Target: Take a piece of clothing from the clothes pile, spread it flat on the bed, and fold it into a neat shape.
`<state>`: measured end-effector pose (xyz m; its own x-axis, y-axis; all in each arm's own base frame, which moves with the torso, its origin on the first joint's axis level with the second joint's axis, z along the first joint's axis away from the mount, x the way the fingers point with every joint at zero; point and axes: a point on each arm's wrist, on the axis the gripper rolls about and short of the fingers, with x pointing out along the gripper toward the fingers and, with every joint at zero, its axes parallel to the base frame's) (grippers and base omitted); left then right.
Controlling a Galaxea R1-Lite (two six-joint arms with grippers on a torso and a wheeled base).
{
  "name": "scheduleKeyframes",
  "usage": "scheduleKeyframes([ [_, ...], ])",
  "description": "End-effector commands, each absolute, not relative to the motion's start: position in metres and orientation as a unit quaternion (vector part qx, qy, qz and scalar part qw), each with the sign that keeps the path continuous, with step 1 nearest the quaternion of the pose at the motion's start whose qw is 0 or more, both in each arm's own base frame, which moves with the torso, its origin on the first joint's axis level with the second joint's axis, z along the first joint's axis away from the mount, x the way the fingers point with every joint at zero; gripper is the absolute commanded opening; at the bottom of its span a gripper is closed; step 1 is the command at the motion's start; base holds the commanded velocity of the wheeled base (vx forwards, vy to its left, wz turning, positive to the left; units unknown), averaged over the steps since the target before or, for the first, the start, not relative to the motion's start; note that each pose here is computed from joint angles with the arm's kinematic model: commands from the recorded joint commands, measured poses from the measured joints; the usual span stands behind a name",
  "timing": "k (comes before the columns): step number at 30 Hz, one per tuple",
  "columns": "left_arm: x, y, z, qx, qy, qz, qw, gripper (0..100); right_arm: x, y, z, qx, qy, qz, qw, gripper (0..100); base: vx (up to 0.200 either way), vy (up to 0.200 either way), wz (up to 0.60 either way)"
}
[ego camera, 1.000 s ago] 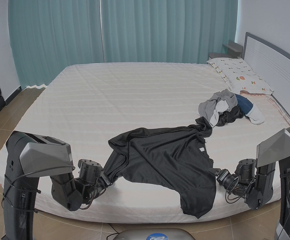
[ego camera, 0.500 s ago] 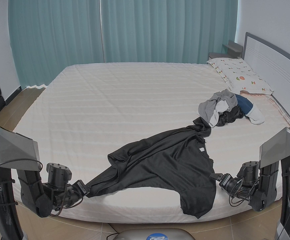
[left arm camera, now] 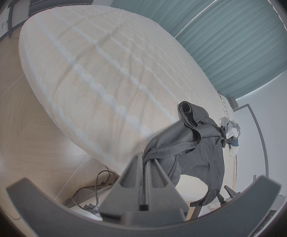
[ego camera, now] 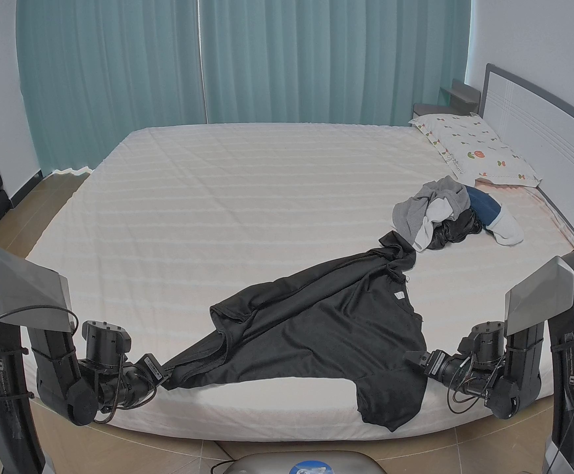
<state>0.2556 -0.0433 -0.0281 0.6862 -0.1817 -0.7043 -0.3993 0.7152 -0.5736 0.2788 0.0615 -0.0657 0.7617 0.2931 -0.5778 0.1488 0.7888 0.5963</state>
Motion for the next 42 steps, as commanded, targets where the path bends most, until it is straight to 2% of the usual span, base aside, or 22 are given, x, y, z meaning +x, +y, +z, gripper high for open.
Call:
scheduleKeyframes([
  [1,0.257,-0.043,-0.030,-0.371,0.392,0.066,0.839,0,0.284,0.062,-0.072,0.317,0.343,0.058,0.882,100,0.000,0.000,0.00],
  [2,0.257,-0.043,-0.030,-0.371,0.392,0.066,0.839,0,0.286,0.062,-0.073,0.313,0.342,0.061,0.884,0,0.000,0.000,0.00],
  [9,0.257,-0.043,-0.030,-0.371,0.392,0.066,0.839,0,0.279,0.057,-0.074,0.299,0.351,0.053,0.886,0,0.000,0.000,0.00],
  [15,0.257,-0.043,-0.030,-0.372,0.393,0.064,0.839,0,0.259,0.028,-0.068,0.268,0.371,0.028,0.889,0,0.000,0.000,0.00],
  [19,0.257,-0.043,-0.030,-0.370,0.393,0.064,0.839,0,0.249,0.015,-0.059,0.265,0.376,0.042,0.887,0,0.000,0.000,0.00],
  [31,0.252,-0.048,-0.030,-0.361,0.403,0.059,0.839,0,0.250,0.010,-0.066,0.252,0.382,0.042,0.888,0,0.000,0.000,0.00],
  [32,0.250,-0.051,-0.030,-0.355,0.407,0.054,0.840,0,0.251,0.010,-0.066,0.252,0.381,0.042,0.889,100,0.000,0.000,0.00],
  [34,0.249,-0.053,-0.030,-0.350,0.409,0.051,0.841,0,0.251,0.010,-0.066,0.252,0.379,0.043,0.889,100,0.000,0.000,0.00],
  [35,0.249,-0.053,-0.030,-0.350,0.409,0.051,0.841,100,0.251,0.010,-0.066,0.252,0.379,0.043,0.889,100,0.000,0.000,0.00],
  [39,0.242,-0.053,-0.033,-0.323,0.421,0.041,0.846,100,0.253,0.014,-0.054,0.276,0.367,0.065,0.886,100,0.000,0.000,0.00],
  [42,0.244,-0.054,-0.031,-0.324,0.416,0.039,0.849,100,0.258,0.015,-0.042,0.323,0.347,0.070,0.878,100,0.000,0.000,0.00],
])
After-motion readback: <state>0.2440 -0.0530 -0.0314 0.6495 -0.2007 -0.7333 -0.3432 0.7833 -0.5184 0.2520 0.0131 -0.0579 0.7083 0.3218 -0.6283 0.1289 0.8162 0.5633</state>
